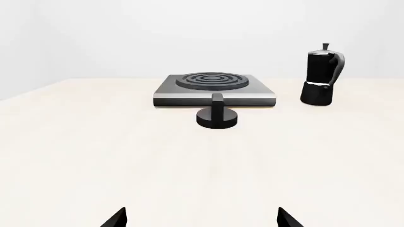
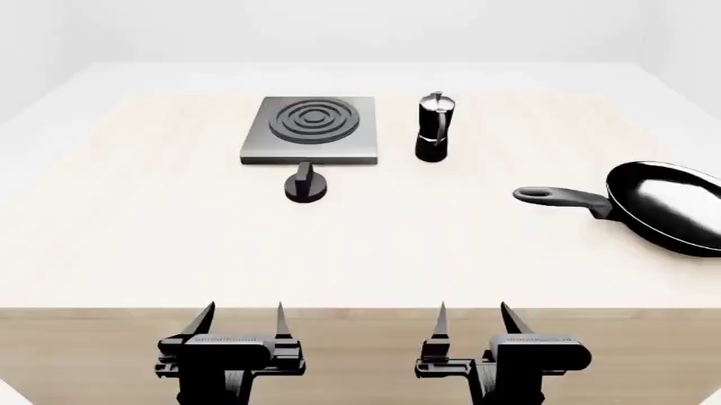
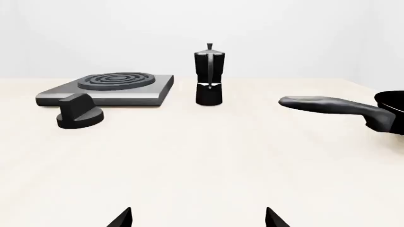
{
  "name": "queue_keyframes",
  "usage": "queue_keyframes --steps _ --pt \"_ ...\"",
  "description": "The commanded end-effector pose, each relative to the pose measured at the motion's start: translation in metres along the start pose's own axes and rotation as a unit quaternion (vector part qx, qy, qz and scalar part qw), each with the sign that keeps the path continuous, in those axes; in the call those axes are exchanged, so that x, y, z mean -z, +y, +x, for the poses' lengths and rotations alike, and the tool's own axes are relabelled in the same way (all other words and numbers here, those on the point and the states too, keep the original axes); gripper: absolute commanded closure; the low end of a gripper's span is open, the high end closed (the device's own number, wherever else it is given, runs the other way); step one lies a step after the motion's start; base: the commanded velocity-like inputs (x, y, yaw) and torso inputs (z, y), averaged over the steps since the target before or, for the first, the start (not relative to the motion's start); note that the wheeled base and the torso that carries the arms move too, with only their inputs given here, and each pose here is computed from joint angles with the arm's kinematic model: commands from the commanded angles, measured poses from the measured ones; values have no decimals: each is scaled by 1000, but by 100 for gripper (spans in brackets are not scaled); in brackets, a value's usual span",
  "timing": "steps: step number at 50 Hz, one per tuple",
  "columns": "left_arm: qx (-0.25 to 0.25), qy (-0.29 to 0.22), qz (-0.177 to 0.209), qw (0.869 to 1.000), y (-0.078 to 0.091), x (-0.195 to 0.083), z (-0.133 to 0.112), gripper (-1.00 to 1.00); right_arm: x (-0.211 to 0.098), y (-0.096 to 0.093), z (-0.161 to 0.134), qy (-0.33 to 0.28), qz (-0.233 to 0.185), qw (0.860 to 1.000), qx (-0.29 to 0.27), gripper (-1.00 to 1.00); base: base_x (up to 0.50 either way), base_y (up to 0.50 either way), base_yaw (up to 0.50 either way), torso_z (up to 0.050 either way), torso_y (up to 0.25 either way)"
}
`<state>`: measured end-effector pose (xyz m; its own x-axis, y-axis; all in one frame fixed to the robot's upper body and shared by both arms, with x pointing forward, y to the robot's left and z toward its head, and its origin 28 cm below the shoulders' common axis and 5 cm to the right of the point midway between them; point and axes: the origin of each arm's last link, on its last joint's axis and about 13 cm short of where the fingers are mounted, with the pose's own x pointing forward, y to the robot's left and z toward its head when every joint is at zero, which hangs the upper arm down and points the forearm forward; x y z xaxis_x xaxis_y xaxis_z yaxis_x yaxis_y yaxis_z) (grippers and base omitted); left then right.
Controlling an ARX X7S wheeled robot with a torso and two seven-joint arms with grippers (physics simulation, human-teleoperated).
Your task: Put the frying pan on the stove.
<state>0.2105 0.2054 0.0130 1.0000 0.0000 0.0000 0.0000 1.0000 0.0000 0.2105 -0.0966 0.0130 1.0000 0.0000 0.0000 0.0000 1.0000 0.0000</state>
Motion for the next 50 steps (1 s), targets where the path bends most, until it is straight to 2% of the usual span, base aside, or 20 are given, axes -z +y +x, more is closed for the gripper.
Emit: queue_keyframes --steps 1,2,10,18,29,50 --pt "2 -3 10 1000 0 -3 2 -100 -7 -3 0 -12 -8 1000 7 -100 0 0 0 0 0" --pt "4 -5 19 1000 0 -5 4 -100 -12 -4 0 -14 -9 1000 10 -100 0 0 0 0 0" --pt "12 -34 25 999 -1 -30 8 -100 -41 -7 -4 -35 -21 999 8 -100 0 0 0 0 0" --pt "10 -42 29 999 1 -41 7 -100 -53 -8 -2 -42 -28 999 0 -100 62 0 0 0 0" --pt "-1 -46 26 999 7 -44 6 -100 -59 -8 -3 -49 -26 998 3 -100 167 0 0 0 0" --pt "1 -44 25 999 7 -41 5 -100 -62 -8 2 -53 -29 998 3 -100 171 0 0 0 0"
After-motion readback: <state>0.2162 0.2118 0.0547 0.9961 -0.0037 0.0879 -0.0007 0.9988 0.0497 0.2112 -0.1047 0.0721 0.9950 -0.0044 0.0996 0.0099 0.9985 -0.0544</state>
